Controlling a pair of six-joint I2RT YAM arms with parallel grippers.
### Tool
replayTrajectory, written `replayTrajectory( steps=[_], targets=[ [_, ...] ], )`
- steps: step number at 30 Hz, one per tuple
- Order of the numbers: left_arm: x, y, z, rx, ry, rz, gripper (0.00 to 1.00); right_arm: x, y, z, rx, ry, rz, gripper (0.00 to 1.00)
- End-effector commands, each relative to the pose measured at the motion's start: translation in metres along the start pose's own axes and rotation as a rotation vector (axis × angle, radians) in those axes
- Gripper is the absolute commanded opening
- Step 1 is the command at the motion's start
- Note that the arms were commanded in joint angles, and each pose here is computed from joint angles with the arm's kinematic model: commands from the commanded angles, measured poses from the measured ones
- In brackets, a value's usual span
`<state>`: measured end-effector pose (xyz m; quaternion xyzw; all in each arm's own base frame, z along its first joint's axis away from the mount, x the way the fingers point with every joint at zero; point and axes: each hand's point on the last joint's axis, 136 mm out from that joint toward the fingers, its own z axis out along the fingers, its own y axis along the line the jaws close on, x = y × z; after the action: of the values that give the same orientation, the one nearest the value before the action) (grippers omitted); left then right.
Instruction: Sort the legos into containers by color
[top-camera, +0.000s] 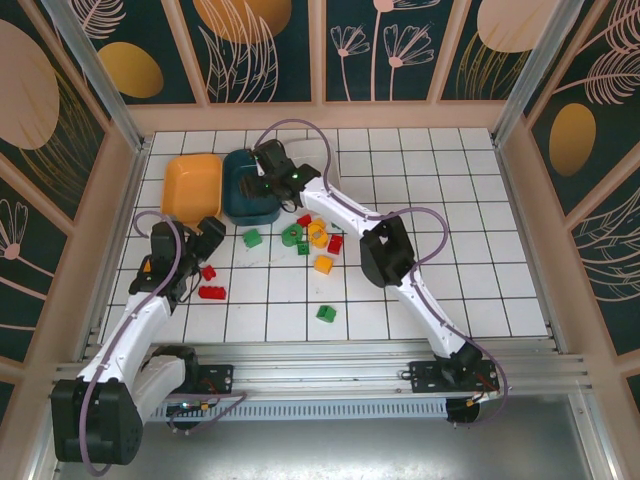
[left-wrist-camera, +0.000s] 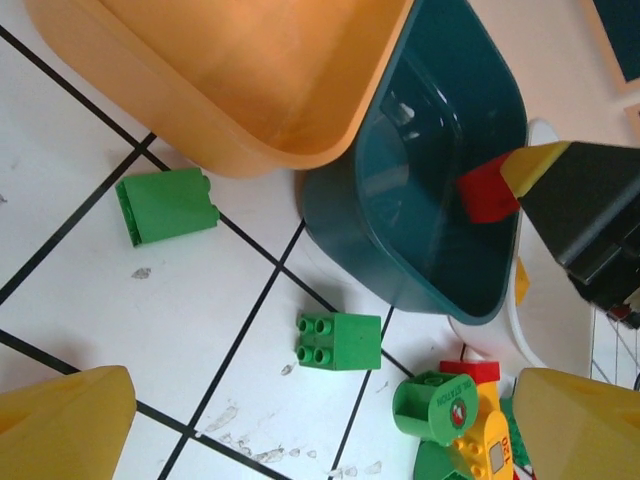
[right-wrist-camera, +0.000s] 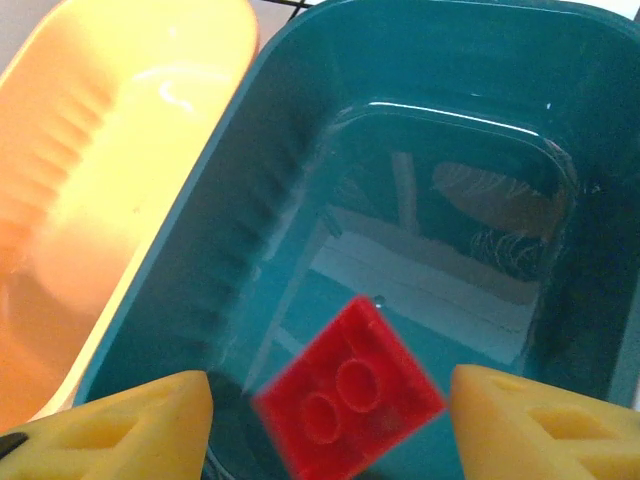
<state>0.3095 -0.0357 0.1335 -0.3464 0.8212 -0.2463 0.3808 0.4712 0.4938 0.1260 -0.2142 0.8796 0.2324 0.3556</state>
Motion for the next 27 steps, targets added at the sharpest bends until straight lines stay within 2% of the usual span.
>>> replayTrajectory(
  steps=[1,6,10,20,27],
  targets=[
    [-0.001,-0.010,0.001,0.031,0.022,0.054,0.94,-0.028,0.007,-0.033,-0.004,-0.049,-0.019,0.65],
    [0.005,-0.017,0.011,0.039,0.070,0.093,0.92,-0.047,0.010,-0.064,-0.001,-0.099,-0.030,0.66],
    [0.020,-0.030,0.023,0.006,0.106,0.183,0.90,-0.042,-0.007,-0.091,0.064,-0.131,-0.014,0.66],
    [0.059,-0.037,0.071,-0.107,0.192,0.363,0.89,0.037,-0.086,-0.169,0.160,-0.172,0.155,0.70],
    [0.053,-0.025,0.087,-0.201,0.156,0.432,0.87,0.091,-0.121,-0.194,0.228,-0.122,0.212,0.70]
  ],
)
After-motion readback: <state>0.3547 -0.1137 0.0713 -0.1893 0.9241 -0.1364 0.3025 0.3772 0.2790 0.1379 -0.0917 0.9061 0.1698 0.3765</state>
